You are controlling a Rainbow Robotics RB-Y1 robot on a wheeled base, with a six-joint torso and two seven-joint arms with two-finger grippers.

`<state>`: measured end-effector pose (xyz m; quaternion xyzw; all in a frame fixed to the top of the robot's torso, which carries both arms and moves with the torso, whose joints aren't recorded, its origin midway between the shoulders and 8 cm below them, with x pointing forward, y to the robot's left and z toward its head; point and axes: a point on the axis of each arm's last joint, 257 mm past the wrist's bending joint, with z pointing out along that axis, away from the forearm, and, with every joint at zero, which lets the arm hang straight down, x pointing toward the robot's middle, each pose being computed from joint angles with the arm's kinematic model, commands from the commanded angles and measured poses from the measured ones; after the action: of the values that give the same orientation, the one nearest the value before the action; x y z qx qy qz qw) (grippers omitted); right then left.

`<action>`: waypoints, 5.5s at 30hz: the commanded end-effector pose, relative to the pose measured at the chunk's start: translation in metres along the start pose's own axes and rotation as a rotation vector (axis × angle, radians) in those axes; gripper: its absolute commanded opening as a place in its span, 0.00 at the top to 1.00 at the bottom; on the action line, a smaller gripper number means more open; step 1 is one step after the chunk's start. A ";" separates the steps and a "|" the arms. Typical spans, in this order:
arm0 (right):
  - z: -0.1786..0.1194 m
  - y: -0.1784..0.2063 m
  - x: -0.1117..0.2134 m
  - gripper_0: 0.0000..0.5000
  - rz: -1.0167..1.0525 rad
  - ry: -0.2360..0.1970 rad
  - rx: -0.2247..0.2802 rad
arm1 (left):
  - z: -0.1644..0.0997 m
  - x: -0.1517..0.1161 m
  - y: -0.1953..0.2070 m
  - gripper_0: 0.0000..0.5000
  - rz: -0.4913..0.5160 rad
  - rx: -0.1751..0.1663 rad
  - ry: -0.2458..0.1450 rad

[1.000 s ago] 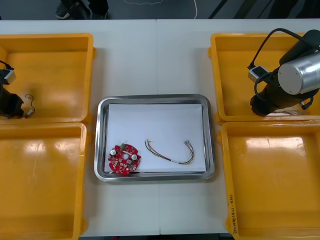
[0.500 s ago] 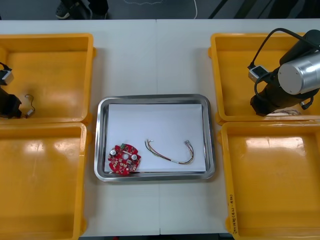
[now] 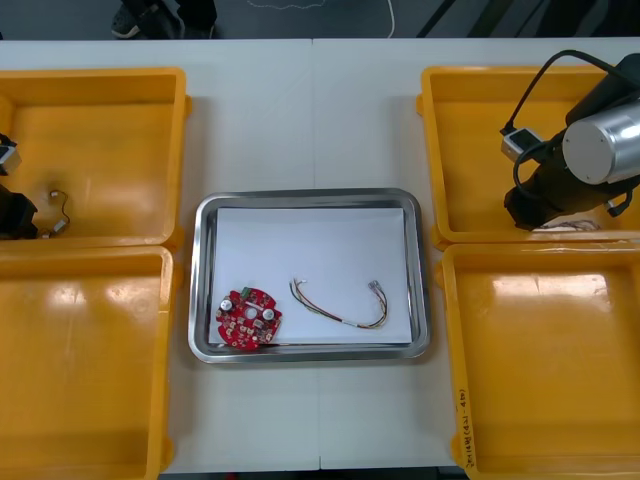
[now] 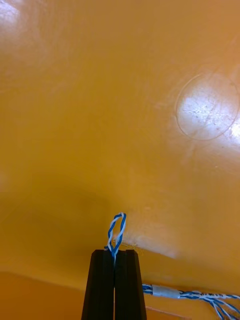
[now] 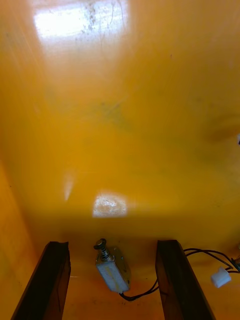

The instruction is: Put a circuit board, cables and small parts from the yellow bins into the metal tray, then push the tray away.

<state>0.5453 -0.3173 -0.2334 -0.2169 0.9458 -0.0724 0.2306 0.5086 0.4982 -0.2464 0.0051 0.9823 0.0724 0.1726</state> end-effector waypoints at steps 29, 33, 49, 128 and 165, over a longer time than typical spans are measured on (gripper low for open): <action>-0.046 0.005 -0.127 1.00 0.092 -0.307 -0.012 | -0.054 -0.064 -0.005 1.00 -0.022 0.021 -0.135; -0.034 0.006 -0.126 1.00 0.109 -0.296 -0.006 | -0.068 -0.075 -0.010 1.00 -0.026 0.030 -0.143; -0.024 0.003 -0.130 1.00 0.127 -0.312 0.011 | -0.118 -0.080 -0.018 1.00 -0.114 0.108 -0.103; -0.001 -0.024 -0.062 0.00 -0.357 -0.108 -0.045 | -0.102 -0.014 -0.390 1.00 0.115 0.264 -0.201; -0.027 -0.020 -0.074 1.00 -0.299 -0.095 -0.093 | -0.066 -0.007 -0.371 0.00 0.124 0.223 -0.206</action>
<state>0.5860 -0.3131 -0.2148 -0.3874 0.8916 -0.0607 0.2266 0.4960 0.1350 -0.2491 0.0848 0.9648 -0.0143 0.2483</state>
